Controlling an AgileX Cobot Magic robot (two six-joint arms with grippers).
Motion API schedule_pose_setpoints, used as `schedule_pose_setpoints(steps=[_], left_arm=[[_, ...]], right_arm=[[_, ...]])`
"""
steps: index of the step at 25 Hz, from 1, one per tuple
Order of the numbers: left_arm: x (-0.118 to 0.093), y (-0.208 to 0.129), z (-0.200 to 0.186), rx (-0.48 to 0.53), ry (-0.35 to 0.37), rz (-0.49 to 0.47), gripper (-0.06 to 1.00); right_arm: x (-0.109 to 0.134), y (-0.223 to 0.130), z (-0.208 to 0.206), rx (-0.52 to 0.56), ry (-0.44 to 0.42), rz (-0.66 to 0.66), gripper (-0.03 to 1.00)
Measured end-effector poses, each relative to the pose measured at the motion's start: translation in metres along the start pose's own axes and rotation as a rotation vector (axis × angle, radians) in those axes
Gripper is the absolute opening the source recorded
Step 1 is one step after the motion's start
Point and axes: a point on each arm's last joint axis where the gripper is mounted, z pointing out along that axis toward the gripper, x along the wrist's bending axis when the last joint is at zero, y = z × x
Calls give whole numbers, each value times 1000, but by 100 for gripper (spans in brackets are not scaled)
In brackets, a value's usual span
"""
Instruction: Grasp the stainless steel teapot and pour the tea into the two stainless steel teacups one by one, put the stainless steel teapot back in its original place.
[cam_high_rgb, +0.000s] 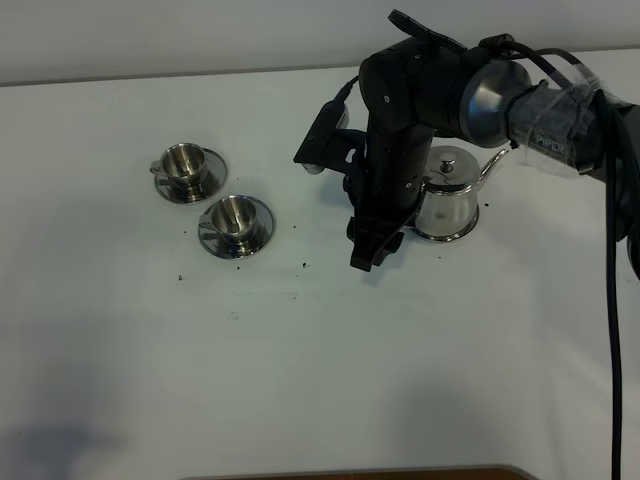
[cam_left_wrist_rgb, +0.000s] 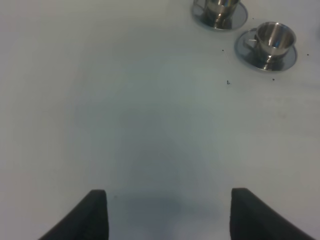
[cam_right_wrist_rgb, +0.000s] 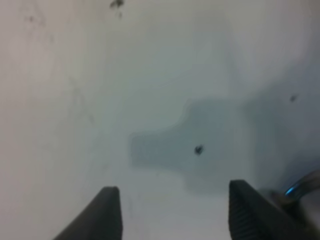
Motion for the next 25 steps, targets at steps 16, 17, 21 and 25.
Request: schedule_pose_setpoints(steps=[16, 17, 21, 25], left_arm=[[0, 0, 0, 0, 0, 0, 58], [0, 0, 0, 0, 0, 0, 58], [0, 0, 0, 0, 0, 0, 58], [0, 0, 0, 0, 0, 0, 58]], right_arm=[[-6, 17, -4, -171, -70, -91, 48], [-7, 16, -4, -165, -87, -104, 48], [-12, 11, -3, -108, -143, -152, 48], [-14, 7, -3, -52, -153, -162, 48]])
